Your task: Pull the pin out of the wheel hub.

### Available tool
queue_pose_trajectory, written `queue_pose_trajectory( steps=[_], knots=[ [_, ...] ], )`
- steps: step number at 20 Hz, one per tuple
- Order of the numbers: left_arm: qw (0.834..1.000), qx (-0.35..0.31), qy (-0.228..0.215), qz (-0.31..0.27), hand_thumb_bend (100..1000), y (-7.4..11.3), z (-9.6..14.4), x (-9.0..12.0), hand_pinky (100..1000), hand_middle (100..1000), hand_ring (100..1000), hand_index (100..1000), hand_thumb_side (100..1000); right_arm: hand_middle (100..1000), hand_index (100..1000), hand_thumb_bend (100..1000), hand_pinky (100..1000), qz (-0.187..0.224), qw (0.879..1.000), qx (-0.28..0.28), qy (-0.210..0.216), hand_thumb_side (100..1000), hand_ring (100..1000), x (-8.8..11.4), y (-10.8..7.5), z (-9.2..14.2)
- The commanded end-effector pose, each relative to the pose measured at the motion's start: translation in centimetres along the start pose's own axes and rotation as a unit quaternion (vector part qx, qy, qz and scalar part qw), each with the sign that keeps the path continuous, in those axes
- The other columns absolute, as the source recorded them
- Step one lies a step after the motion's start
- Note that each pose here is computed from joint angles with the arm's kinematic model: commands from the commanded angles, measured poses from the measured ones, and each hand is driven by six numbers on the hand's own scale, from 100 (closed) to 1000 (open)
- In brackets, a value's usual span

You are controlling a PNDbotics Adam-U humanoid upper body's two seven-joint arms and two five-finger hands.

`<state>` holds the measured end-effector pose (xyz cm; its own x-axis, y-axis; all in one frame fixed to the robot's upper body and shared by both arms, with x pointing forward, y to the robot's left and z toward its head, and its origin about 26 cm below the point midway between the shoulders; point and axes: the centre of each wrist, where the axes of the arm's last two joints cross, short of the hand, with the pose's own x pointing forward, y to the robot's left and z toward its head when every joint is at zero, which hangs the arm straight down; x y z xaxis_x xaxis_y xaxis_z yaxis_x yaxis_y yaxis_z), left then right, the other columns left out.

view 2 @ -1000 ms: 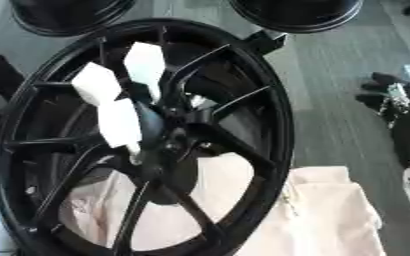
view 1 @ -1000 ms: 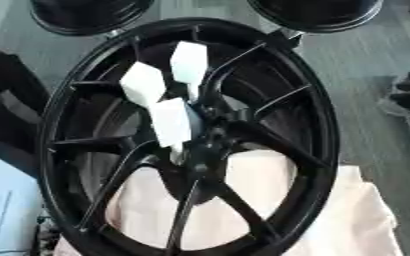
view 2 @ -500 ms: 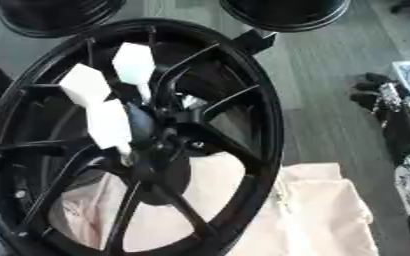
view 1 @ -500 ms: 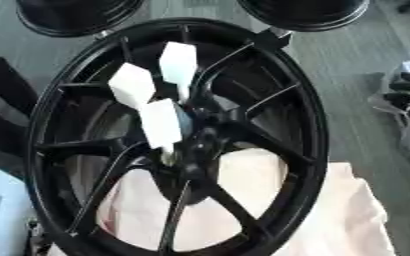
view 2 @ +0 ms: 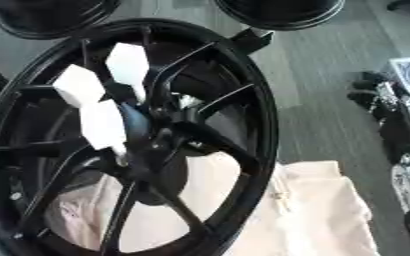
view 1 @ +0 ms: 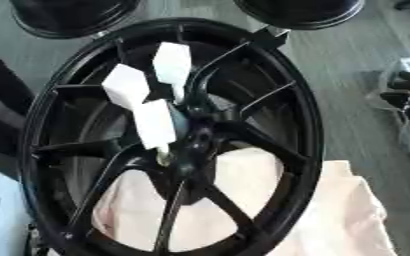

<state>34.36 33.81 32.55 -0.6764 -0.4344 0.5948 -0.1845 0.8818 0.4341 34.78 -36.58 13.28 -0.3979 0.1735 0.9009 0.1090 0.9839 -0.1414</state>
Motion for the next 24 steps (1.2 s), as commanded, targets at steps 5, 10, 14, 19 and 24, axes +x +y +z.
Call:
queue_pose_trajectory(
  steps=[5,10,14,19,24],
  knots=[
    [0.972,-0.160,-0.030,-0.172,444,4.6,-2.7,4.9,695,792,835,767,604,705,825,100,880,0.026,0.999,0.002,-0.019,765,725,1.5,-1.0,-0.3],
    [0.929,-0.273,-0.035,-0.249,441,5.2,-4.3,7.6,737,798,836,791,650,705,825,100,879,0.032,0.999,0.005,-0.017,766,725,1.5,-1.0,-0.2],
    [0.893,-0.352,-0.030,-0.281,435,4.2,-5.2,8.6,756,799,836,803,688,705,825,100,879,0.033,0.999,0.008,-0.016,765,725,1.5,-0.9,-0.2],
    [0.842,-0.445,-0.037,-0.304,431,1.8,-6.4,9.8,777,761,808,817,712,705,825,100,879,0.032,0.999,0.013,-0.016,766,725,1.5,-0.7,-0.2],
    [0.817,-0.482,-0.064,-0.310,428,-0.1,-7.1,10.8,783,769,801,825,712,705,825,100,879,0.028,0.999,0.018,-0.017,764,725,1.5,-0.4,-0.4]
  ],
)
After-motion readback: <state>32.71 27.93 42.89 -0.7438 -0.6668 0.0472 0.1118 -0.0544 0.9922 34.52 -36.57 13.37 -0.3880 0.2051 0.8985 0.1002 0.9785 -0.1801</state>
